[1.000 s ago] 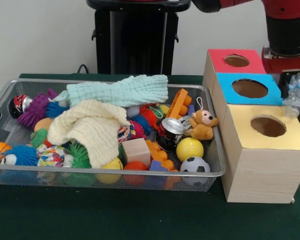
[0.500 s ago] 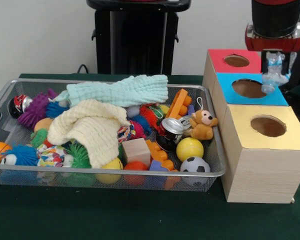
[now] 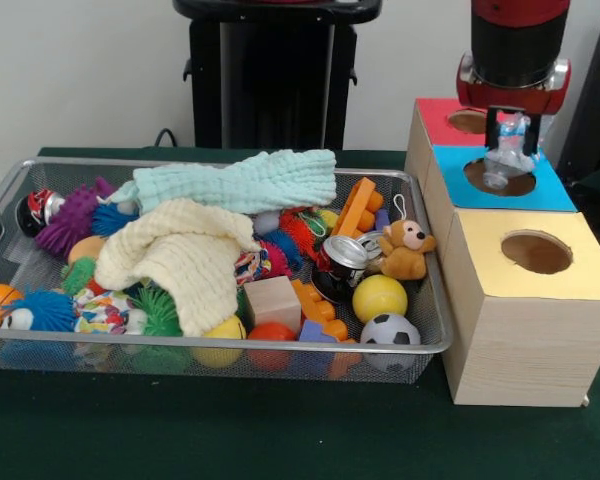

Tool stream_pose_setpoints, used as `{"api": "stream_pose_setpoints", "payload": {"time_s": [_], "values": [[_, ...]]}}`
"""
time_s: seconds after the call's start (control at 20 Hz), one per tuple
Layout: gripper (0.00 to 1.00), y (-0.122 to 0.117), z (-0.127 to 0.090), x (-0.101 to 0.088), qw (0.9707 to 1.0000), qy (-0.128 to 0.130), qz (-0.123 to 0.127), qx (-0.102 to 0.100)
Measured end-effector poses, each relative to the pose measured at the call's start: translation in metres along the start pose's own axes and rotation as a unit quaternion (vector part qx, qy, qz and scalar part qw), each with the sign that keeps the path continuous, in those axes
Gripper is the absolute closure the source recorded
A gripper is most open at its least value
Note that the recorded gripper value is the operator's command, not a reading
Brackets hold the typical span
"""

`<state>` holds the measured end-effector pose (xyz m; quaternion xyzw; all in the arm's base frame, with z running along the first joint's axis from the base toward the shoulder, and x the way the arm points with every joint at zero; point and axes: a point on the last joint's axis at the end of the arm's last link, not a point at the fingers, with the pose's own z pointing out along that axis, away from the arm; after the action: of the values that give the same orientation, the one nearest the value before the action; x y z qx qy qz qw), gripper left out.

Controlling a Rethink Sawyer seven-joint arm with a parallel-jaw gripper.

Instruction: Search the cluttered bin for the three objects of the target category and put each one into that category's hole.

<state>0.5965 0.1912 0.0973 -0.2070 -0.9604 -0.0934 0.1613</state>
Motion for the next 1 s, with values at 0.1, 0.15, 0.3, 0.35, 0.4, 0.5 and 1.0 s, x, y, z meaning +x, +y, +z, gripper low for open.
{"api": "stream_pose_setpoints", "payload": {"time_s": [0.1,0.15,0.3,0.35,0.4,0.5,1.0], "values": [[1.00,-0.005,0.010,0.001,0.9999,0.007,0.004,0.007],[1.00,-0.005,0.011,-0.001,0.9999,0.008,0.008,0.006],[1.00,-0.005,0.012,-0.005,0.9998,0.009,0.016,0.003],[1.00,-0.006,0.012,-0.006,0.9998,0.009,0.017,0.003],[1.00,-0.006,0.013,-0.007,0.9997,0.010,0.020,0.002],[1.00,-0.007,0.014,-0.009,0.9996,0.011,0.024,0.001],[0.00,-0.006,0.019,-0.018,0.9995,0.005,0.030,0.005]]}}
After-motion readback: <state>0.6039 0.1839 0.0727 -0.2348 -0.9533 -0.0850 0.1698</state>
